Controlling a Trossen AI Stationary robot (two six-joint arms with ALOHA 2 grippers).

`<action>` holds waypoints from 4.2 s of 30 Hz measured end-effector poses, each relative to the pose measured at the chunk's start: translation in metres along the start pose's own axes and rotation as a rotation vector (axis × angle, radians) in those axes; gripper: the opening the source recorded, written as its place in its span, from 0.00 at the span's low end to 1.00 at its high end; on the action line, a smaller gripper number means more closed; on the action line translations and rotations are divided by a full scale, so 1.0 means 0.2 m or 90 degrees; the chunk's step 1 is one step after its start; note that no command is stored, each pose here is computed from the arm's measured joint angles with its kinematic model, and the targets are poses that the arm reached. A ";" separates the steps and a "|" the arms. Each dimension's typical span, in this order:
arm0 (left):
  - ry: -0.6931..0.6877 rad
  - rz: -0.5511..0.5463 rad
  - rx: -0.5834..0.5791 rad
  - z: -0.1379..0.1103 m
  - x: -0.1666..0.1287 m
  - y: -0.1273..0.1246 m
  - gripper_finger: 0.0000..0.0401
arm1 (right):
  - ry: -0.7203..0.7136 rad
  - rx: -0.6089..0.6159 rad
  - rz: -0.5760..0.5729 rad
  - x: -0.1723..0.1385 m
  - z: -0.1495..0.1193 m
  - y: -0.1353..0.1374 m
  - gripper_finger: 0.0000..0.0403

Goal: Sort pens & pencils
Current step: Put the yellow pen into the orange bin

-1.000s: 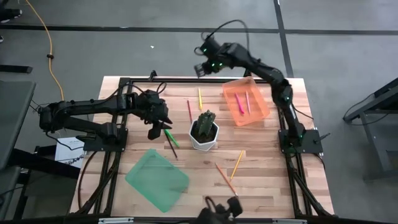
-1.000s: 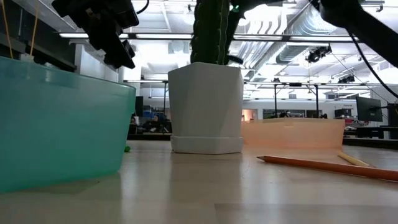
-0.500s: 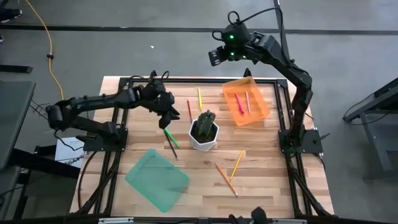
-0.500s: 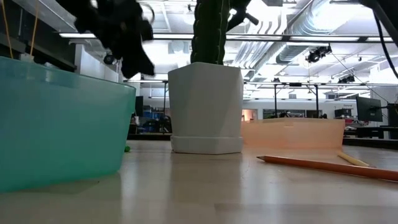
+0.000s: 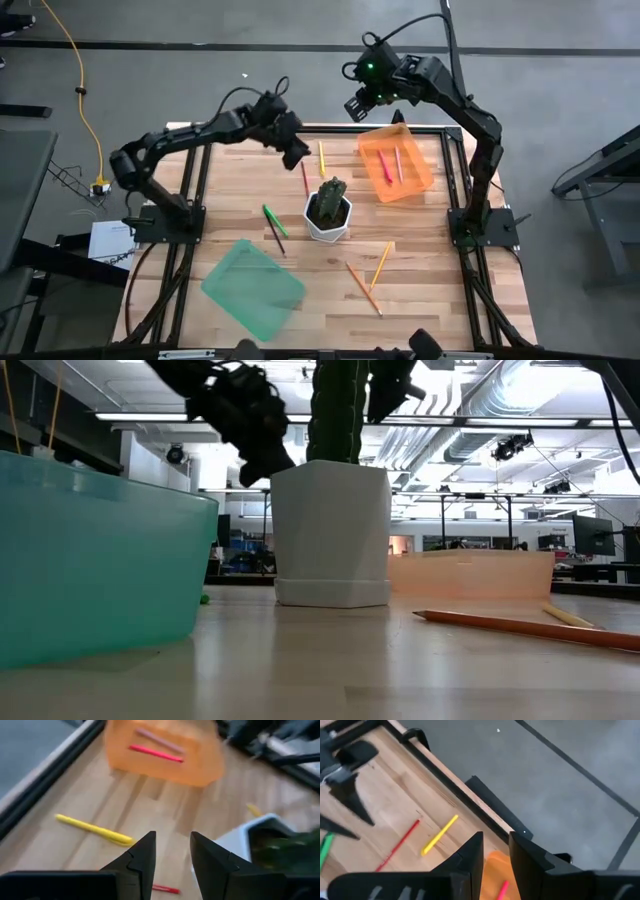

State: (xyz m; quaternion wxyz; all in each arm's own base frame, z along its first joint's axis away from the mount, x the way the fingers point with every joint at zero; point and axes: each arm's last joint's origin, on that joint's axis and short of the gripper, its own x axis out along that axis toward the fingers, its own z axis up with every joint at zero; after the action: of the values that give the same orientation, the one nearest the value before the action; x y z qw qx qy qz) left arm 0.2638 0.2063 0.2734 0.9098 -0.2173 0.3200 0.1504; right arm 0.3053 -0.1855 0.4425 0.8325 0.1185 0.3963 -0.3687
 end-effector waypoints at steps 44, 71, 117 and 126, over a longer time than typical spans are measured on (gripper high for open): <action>0.068 0.037 -0.143 -0.05 0.36 0.42 0.00 | -0.011 0.022 0.020 0.05 0.04 -0.30 0.21; 0.062 0.075 -0.165 -0.05 0.42 0.39 0.00 | -0.010 0.041 0.128 0.19 0.02 -0.41 0.21; 0.324 0.025 0.091 0.06 0.23 -0.02 0.00 | 0.124 0.098 0.226 0.47 -0.02 -0.28 0.21; 0.337 0.070 0.105 -0.03 0.11 -0.06 0.00 | 0.189 0.076 0.272 0.67 -0.05 -0.11 0.21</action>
State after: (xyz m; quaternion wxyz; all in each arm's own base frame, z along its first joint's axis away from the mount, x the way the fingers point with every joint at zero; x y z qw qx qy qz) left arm 0.2812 0.1963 0.2576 0.7998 -0.1566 0.5688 0.1106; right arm 0.3388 -0.2657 0.3377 0.8158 0.3012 0.4576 -0.1856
